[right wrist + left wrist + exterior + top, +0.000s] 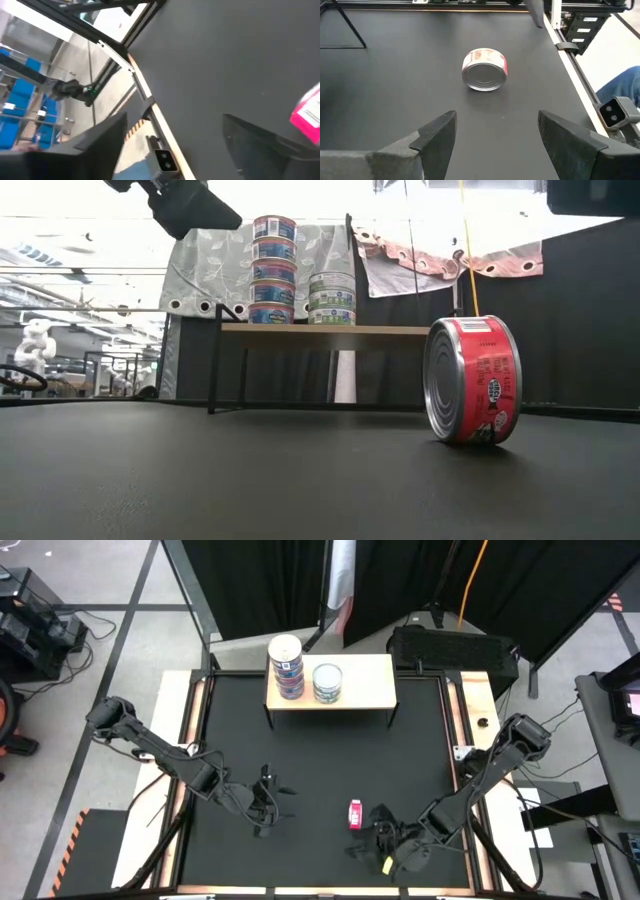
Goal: Stack canned seafood by type on shelf
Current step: Put the red tuna can on the shelf
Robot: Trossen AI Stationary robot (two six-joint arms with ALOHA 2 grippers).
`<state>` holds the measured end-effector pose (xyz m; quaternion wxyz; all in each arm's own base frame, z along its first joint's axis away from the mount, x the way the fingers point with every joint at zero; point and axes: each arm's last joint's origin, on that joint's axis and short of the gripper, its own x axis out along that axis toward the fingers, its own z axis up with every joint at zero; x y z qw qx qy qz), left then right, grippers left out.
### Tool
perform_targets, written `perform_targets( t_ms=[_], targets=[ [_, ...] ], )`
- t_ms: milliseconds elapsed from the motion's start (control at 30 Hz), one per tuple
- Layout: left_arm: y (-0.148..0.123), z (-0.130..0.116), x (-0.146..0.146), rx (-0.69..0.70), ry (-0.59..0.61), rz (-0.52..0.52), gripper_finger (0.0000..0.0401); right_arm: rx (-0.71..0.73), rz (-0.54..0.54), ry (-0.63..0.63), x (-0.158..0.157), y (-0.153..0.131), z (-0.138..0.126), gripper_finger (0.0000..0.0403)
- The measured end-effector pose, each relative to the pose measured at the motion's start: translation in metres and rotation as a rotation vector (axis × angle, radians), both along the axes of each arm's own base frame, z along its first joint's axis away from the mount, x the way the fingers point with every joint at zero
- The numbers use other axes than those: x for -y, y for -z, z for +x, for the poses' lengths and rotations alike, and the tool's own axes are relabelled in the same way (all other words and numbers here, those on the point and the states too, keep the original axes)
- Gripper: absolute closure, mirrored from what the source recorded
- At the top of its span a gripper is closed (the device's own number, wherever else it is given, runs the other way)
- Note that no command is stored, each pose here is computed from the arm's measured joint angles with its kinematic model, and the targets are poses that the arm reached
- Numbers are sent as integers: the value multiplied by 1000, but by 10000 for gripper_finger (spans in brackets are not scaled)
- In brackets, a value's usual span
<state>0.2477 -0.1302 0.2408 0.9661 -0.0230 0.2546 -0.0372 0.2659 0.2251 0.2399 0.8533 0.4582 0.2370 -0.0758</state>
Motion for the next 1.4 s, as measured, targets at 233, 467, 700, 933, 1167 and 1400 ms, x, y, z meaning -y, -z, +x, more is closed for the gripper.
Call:
perform_targets(
  t_ms=[233, 467, 700, 933, 1167, 1400],
  targets=[
    [0, -5, 10, -2, 44, 9, 120, -22, 61, 95, 8, 2, 4, 7],
    [1, -9, 14, -10, 64, 13, 120, -183, 95, 210, 19, 9, 1, 11],
    [1, -11, 18, -11, 80, 17, 120, -409, 25, 340, 31, -23, 0, 12],
    [2, -12, 17, -25, 81, 25, 120, -627, -38, 403, 31, -11, 30, 12],
    [2, -12, 17, -25, 80, 25, 120, -696, -61, 489, 29, 16, 54, 12],
    [3, -12, 17, -26, 80, 26, 120, -785, -69, 536, 32, 46, 66, 12]
  ],
)
